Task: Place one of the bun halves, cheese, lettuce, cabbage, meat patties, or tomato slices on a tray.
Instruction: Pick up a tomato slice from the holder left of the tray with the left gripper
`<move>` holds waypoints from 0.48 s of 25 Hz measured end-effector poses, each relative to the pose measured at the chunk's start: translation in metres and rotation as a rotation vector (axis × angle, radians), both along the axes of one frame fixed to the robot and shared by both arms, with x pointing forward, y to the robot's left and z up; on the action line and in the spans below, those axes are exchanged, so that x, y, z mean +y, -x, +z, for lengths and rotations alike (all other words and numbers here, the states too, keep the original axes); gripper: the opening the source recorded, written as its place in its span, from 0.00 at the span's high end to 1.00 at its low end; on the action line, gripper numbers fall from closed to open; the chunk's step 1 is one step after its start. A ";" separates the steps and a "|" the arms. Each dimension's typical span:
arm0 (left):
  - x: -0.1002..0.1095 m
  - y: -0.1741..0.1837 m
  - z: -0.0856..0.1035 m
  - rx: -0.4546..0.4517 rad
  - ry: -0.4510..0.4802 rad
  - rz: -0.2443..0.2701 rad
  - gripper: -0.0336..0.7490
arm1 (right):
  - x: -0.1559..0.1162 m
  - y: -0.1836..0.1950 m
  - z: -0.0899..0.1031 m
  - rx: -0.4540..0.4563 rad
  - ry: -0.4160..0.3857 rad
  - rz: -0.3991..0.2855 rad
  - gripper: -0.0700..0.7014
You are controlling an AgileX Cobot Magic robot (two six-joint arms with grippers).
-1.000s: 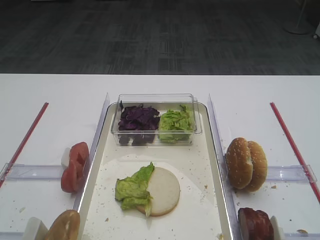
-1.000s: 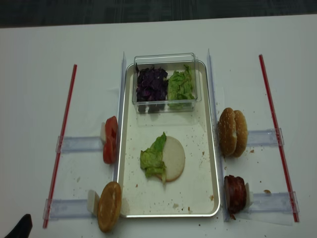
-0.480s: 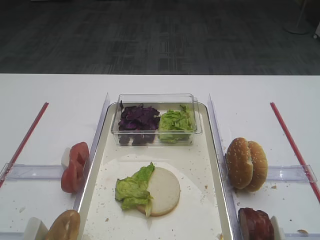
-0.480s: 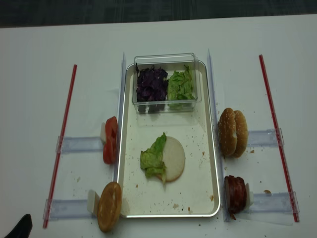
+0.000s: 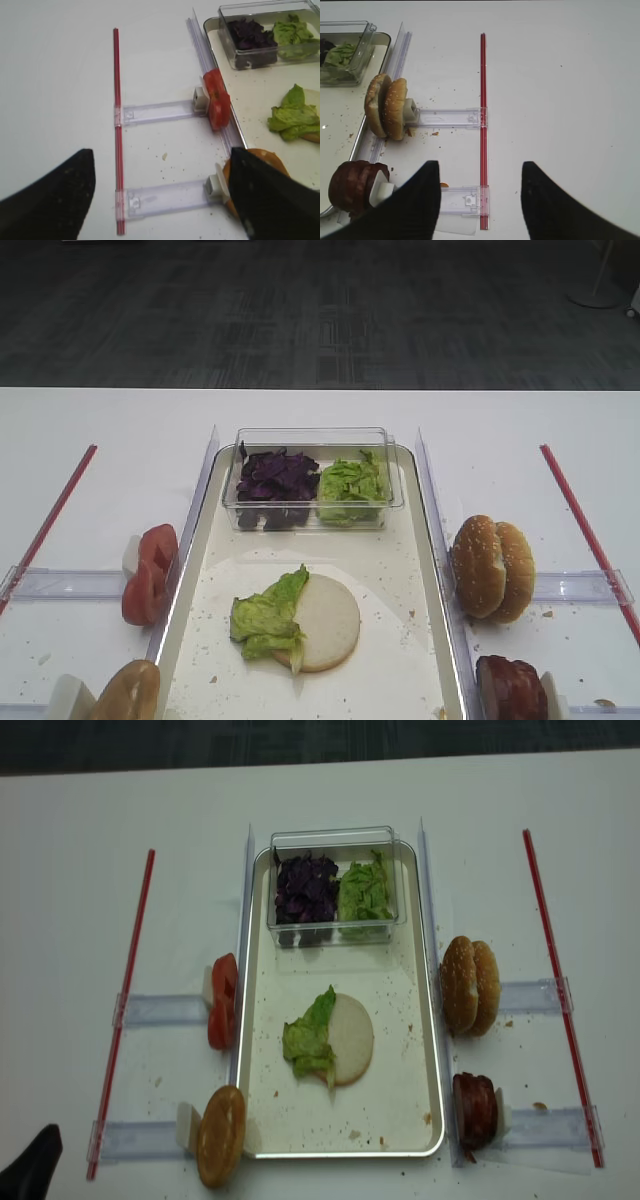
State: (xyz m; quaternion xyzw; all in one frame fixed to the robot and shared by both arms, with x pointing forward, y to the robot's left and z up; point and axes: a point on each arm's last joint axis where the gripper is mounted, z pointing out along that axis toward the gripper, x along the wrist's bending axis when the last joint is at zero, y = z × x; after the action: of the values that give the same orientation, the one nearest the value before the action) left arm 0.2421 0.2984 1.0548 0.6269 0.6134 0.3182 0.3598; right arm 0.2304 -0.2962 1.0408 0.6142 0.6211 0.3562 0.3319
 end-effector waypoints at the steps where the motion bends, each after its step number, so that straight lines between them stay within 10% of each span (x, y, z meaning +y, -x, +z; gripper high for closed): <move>1: -0.001 -0.007 0.004 0.005 -0.006 -0.010 0.31 | 0.000 0.000 0.000 0.000 0.000 0.000 0.40; 12: -0.008 -0.137 0.033 0.320 -0.018 -0.061 0.35 | 0.000 0.000 0.000 0.000 -0.006 -0.004 0.53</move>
State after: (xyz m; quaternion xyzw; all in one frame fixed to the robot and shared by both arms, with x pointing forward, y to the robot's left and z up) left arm 0.3786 0.2900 1.0883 0.6913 0.6406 0.2085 0.2613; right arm 0.2304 -0.2962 1.0408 0.6164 0.6189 0.3573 0.3306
